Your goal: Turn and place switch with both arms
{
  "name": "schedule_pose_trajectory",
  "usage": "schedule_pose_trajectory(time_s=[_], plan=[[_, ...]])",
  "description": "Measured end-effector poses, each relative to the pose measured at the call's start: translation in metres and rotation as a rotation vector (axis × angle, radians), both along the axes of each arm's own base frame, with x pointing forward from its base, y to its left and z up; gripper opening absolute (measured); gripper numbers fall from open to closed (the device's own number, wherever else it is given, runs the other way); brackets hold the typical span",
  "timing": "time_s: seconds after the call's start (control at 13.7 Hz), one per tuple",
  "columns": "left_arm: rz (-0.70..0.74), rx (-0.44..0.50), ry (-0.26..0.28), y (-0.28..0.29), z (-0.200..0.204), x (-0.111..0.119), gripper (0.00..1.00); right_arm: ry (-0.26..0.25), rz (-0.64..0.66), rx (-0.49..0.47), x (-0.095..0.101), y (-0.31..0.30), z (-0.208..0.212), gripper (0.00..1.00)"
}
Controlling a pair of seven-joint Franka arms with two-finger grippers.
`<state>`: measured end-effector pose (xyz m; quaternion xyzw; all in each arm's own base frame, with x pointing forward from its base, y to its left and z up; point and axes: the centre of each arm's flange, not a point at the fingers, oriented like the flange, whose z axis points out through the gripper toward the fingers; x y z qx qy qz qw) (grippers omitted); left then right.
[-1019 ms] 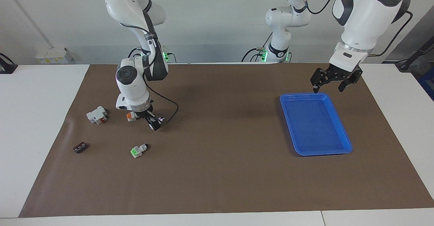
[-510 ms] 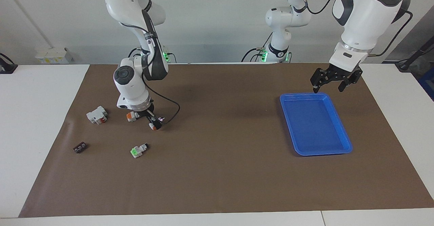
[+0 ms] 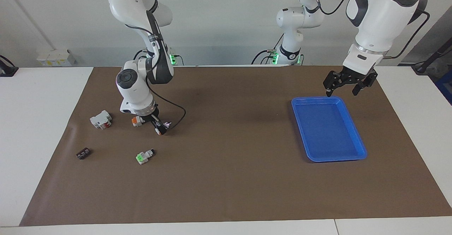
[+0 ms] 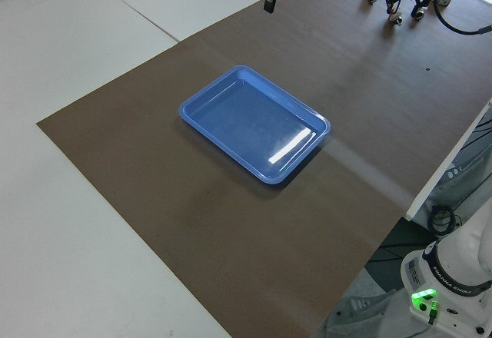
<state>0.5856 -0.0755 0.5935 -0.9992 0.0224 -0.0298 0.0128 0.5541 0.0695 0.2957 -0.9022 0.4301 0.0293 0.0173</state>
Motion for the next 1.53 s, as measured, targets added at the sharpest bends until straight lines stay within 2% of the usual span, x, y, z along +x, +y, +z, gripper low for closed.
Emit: schedule_pose_trajectory(time_s=[0.15,0.29,0.44,0.51,0.8,1.02,1.16,1.31,1.53], plan=[[0.000,0.000,0.000,0.000,0.000,0.000,1.00,0.001,0.005,0.000,-0.003,0.003,-0.003,0.90],[0.000,0.000,0.000,0.000,0.000,0.000,1.00,-0.019,0.005,0.000,-0.006,0.003,-0.009,0.90],[0.000,0.000,0.000,0.000,0.000,0.000,1.00,-0.024,0.004,0.000,-0.008,0.003,-0.013,0.87],[0.000,0.000,0.000,0.000,0.000,0.000,1.00,-0.026,0.006,0.000,-0.008,0.002,-0.013,0.81],[0.000,0.000,0.000,0.000,0.000,0.000,1.00,-0.032,0.011,0.001,-0.009,0.002,-0.008,0.33],[0.000,0.000,0.000,0.000,0.000,0.000,1.00,-0.038,-0.010,0.033,-0.006,0.006,-0.005,0.33],[0.000,0.000,0.000,0.000,0.000,0.000,1.00,-0.045,-0.123,0.170,0.006,0.016,0.015,0.33],[0.000,0.000,0.000,0.000,0.000,0.000,1.00,-0.031,-0.184,0.297,0.022,0.029,0.049,0.33],[0.000,0.000,0.000,0.000,0.000,0.000,1.00,0.005,-0.293,0.404,0.038,0.055,0.104,0.33]])
